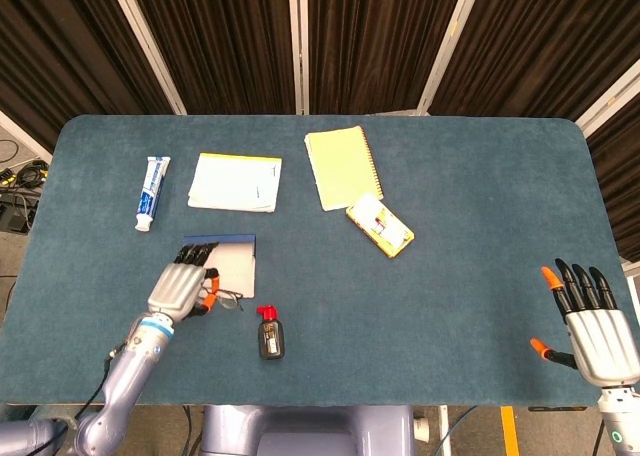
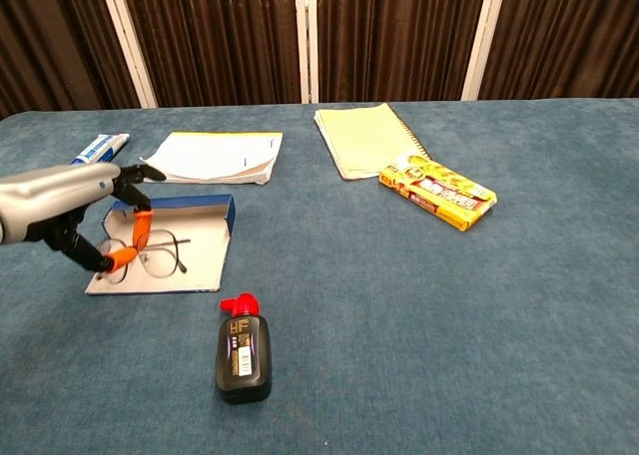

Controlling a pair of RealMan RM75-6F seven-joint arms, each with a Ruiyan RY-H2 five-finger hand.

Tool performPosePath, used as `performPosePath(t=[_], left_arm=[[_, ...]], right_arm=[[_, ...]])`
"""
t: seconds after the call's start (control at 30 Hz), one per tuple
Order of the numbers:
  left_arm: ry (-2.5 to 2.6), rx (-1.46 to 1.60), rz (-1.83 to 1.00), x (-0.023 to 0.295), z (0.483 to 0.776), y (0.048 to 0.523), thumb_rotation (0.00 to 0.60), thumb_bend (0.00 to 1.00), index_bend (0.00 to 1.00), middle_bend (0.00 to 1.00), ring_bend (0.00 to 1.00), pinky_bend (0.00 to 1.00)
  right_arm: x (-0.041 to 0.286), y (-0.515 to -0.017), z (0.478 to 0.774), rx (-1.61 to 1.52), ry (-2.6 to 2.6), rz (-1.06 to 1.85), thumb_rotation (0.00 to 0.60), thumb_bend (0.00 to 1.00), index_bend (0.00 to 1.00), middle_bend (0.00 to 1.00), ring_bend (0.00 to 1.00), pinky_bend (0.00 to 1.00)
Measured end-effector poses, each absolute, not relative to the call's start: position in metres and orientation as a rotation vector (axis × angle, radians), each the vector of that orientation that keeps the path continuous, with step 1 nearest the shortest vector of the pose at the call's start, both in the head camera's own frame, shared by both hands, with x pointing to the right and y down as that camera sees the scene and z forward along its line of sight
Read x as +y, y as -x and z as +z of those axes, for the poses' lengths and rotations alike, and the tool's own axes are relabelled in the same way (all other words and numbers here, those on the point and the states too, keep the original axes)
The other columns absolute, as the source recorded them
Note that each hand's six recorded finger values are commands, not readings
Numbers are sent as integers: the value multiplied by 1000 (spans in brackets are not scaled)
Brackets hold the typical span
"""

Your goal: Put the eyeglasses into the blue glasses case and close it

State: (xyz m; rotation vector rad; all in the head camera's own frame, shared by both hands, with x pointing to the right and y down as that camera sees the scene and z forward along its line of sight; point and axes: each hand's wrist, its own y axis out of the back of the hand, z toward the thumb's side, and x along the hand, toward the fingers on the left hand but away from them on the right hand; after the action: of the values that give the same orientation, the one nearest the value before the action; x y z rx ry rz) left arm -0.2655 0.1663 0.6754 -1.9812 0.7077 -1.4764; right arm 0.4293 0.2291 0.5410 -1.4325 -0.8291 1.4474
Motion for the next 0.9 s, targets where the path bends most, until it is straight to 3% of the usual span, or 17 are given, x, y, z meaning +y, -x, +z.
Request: performPosePath(t=[0.5, 0.9], left_arm=[[1960, 698, -1490, 120, 720, 263, 600, 547, 638, 0, 0, 0], [1896, 692, -1511, 101, 734, 267, 600, 548, 635, 0, 0, 0]], right_arm=[[224, -431, 550, -814, 1411, 1484, 600, 0, 0, 0, 0, 0], [222, -435, 552, -819, 1399, 1504, 600, 0, 0, 0, 0, 0]])
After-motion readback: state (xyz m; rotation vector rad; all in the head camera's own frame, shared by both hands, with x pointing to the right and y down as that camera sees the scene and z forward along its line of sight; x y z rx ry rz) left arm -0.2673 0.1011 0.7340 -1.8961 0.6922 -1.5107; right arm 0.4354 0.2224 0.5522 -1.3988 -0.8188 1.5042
